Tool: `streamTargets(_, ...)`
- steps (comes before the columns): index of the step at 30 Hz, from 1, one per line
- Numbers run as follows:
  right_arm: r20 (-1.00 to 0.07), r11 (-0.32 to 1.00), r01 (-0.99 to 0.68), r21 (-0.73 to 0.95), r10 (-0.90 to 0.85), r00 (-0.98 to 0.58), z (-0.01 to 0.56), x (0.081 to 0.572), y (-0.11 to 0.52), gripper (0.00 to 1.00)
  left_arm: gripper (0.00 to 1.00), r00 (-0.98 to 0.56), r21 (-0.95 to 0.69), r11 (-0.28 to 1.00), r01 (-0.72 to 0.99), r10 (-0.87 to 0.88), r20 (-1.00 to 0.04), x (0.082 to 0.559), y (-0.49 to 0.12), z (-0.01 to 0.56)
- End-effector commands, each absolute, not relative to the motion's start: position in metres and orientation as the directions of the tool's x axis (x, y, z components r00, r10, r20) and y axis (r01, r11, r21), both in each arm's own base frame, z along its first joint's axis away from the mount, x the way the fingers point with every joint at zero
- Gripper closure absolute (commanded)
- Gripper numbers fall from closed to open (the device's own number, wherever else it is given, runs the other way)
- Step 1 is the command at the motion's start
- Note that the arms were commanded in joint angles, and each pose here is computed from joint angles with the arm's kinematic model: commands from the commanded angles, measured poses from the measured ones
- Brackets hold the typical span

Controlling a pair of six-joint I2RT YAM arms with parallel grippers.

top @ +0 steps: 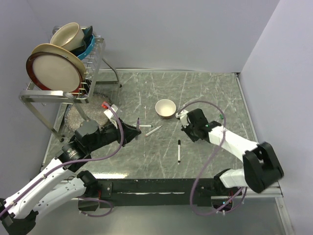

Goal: Insert the pens into the pen caps

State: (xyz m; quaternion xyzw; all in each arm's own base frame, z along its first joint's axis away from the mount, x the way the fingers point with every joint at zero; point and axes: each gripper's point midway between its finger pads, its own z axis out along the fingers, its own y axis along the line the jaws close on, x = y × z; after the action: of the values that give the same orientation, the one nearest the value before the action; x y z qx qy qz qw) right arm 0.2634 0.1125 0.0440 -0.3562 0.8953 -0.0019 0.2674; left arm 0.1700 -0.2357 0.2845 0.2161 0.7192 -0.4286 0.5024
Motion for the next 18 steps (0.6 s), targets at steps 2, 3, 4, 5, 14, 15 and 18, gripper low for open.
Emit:
streamTargets(2,-0.548,0.472,-0.823,-0.316,-0.799,-0.248,0.059,0.272,0.131,1.00,0.99,-0.378,-0.382,0.533,0.755,-0.122,-0.918,0.171,-0.237,0.288)
streamTargets(3,-0.533,0.455,-0.829,-0.325,-0.812,-0.237,0.056,0.271,0.129,1.00,0.99,-0.376,-0.380,0.537,0.753,-0.123,-0.918,0.172,-0.236,0.288)
streamTargets(4,-0.507,0.416,-0.843,-0.342,-0.836,-0.207,0.052,0.271,0.127,1.00,0.99,-0.376,-0.380,0.535,0.754,-0.123,-0.919,0.172,-0.237,0.288)
streamTargets(5,-0.478,0.397,-0.854,-0.336,-0.853,-0.209,0.043,0.268,0.123,1.00,0.99,-0.379,-0.382,0.537,0.752,-0.123,-0.917,0.172,-0.237,0.287)
streamTargets(14,-0.432,0.287,-0.899,-0.332,-0.893,-0.126,0.025,0.257,0.130,1.00,0.99,-0.371,-0.380,0.536,0.754,-0.130,-0.920,0.171,-0.235,0.290)
streamTargets(15,-0.424,0.278,-0.901,-0.334,-0.898,-0.119,0.024,0.255,0.130,0.97,0.99,-0.371,-0.380,0.536,0.754,-0.130,-0.920,0.171,-0.235,0.290)
streamTargets(18,-0.406,0.238,-0.913,-0.332,-0.910,-0.090,0.018,0.249,0.133,0.89,0.99,-0.369,-0.379,0.537,0.753,-0.132,-0.920,0.171,-0.235,0.291)
